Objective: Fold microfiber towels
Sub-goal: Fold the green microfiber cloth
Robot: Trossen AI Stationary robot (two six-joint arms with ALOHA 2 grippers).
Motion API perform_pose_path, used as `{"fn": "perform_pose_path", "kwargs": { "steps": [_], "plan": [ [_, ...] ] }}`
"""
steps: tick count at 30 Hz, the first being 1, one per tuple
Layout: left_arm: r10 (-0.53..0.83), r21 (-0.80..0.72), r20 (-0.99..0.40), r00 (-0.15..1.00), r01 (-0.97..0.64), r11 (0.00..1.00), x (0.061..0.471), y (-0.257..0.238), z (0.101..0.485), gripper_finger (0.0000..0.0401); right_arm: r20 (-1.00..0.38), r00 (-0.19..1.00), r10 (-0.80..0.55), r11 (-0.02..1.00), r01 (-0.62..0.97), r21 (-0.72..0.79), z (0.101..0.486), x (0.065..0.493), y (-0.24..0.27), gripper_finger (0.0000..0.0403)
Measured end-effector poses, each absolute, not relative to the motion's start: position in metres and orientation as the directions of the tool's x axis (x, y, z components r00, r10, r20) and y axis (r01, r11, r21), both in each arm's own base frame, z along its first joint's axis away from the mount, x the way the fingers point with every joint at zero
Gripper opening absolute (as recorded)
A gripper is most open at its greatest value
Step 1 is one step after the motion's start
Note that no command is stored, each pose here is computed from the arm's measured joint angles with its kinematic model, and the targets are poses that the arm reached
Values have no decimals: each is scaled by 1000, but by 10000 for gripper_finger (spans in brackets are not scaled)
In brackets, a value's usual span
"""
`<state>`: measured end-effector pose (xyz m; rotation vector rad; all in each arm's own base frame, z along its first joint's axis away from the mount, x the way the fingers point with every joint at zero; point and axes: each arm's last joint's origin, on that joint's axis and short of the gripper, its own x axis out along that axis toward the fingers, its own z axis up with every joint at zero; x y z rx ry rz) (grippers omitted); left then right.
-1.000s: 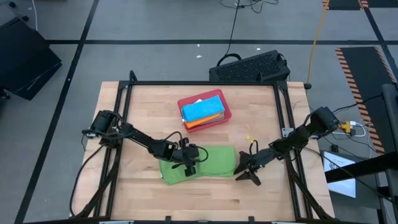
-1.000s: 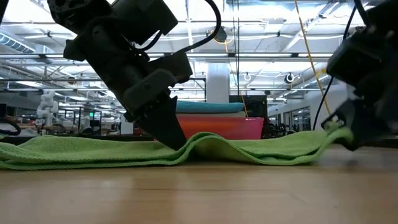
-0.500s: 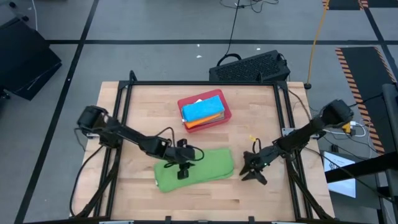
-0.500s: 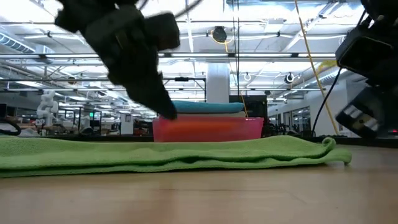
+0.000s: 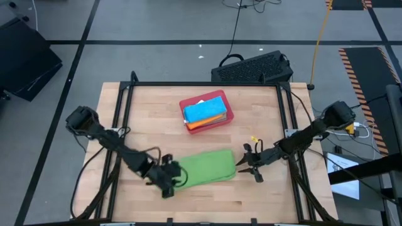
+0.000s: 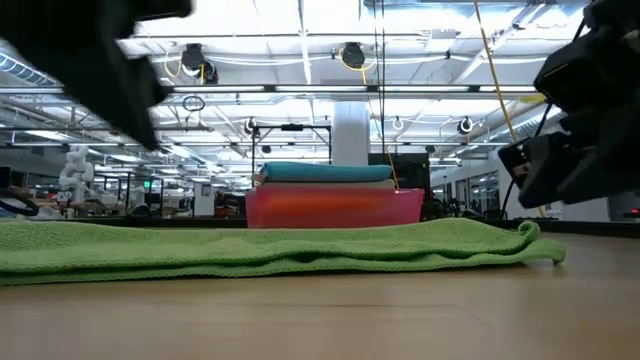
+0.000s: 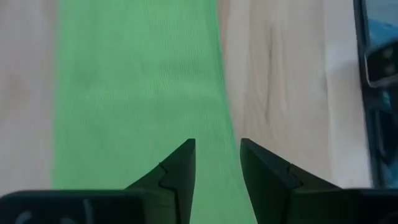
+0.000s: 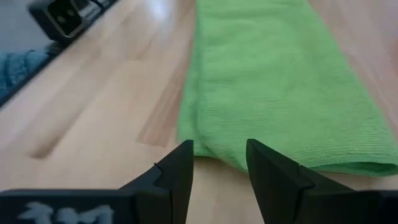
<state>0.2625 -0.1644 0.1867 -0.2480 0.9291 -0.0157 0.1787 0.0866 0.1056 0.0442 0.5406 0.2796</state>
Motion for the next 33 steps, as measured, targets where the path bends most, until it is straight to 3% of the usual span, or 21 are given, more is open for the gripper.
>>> {"fn": "perform_pose_path", "kwargs": {
  "steps": [6, 14, 28, 33],
  "plan": [
    [-151, -284, -809, 569, -153, 947, 236, -195, 184, 127, -521, 792, 319, 946, -296, 129, 98, 184, 82, 138],
    [-74, -206, -840, 538, -188, 960, 203, -217, 177, 127, -497, 792, 354, 935, -301, 186, 95, 187, 83, 138],
    [3, -124, -900, 437, -261, 957, 192, -232, 140, 127, -522, 780, 345, 938, -262, 229, 100, 198, 88, 138],
    [-28, -150, -924, 381, -294, 944, 191, -231, 138, 127, -529, 773, 350, 935, -252, 249, 99, 198, 88, 138]
  ]
}}
